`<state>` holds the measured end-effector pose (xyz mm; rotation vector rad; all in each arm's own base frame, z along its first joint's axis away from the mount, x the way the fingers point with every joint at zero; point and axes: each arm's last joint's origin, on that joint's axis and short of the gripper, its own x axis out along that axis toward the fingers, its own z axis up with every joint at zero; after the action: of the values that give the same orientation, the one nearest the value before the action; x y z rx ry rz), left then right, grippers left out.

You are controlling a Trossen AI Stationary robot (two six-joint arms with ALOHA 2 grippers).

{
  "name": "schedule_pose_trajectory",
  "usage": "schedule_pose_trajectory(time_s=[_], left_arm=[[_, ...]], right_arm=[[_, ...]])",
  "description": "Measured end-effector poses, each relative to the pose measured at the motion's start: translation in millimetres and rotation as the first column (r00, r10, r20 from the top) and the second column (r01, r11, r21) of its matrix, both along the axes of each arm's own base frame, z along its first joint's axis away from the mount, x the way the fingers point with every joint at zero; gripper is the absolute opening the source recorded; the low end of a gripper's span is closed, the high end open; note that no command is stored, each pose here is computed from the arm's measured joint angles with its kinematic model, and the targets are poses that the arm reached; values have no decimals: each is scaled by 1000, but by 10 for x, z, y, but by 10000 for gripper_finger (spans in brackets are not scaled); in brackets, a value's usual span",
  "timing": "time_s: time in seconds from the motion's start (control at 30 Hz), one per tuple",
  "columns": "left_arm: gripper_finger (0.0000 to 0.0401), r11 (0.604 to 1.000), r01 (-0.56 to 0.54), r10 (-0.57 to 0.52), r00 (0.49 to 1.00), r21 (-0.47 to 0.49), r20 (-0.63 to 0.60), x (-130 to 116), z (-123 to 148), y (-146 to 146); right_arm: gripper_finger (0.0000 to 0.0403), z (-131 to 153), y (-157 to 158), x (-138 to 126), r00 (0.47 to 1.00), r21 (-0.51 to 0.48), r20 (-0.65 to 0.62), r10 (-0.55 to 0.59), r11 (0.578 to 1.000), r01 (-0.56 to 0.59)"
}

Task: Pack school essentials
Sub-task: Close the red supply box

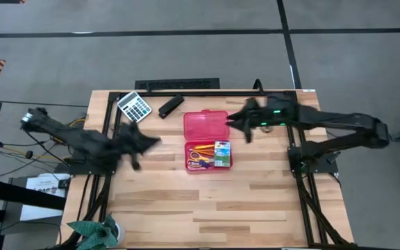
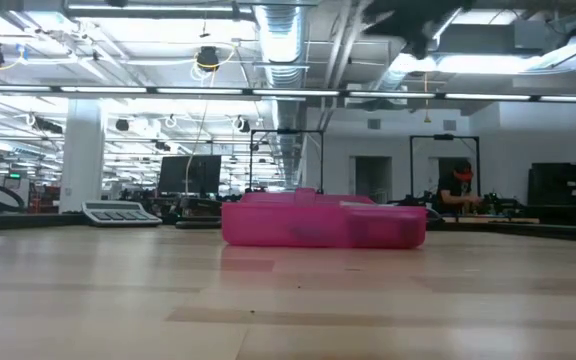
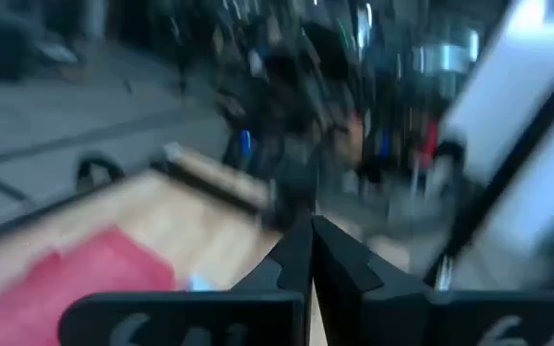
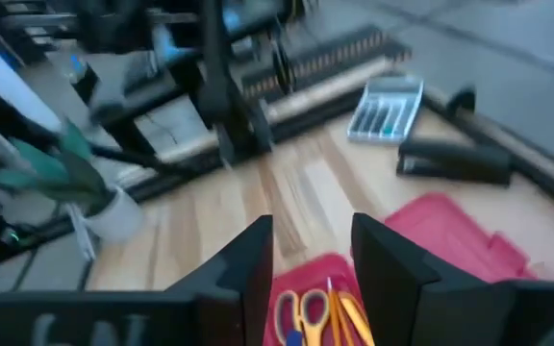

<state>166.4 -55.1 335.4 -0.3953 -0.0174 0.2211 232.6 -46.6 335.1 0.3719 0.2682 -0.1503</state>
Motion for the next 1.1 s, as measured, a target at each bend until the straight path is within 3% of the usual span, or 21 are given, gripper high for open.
schedule_pose_trajectory(time_s=[0.2, 0.33, 0.47, 0.6, 0.7, 0.8, 1.0, 1.1], left_arm=[[0, 984, -150, 165, 971, -100, 173, -501, 264, 263], [0, 964, -213, 234, 964, -156, 125, -478, 193, 269], [0, 953, -248, 255, 967, -173, 17, -140, -72, 130], [0, 936, -270, 251, 962, -225, -109, 310, -473, 38], [0, 925, -211, 167, 973, -316, -161, 634, -697, 21], [0, 923, -132, 64, 979, -362, -194, 929, -948, -14], [0, 877, -107, -38, 956, -468, -292, 1238, -1449, -78], [0, 856, -89, -94, 942, -510, -322, 1308, -1619, -114]], right_arm=[[143, 348, 36, -484, 988, -96, 156, -17, 995, 32], [141, 404, 20, -636, 984, -124, 174, -42, 990, 65], [141, 329, -8, -698, 995, -181, 80, -55, 981, 69], [141, 140, -216, -697, 981, -157, -93, -169, 976, 153], [146, -63, -486, -691, 940, -143, -232, -250, 965, 221], [163, -288, -749, -651, 918, -121, -311, -248, 968, 221], [202, -835, -1306, -595, 852, -82, -440, -283, 958, 276], [204, -1107, -1594, -603, 840, -15, -462, -284, 950, 313]])
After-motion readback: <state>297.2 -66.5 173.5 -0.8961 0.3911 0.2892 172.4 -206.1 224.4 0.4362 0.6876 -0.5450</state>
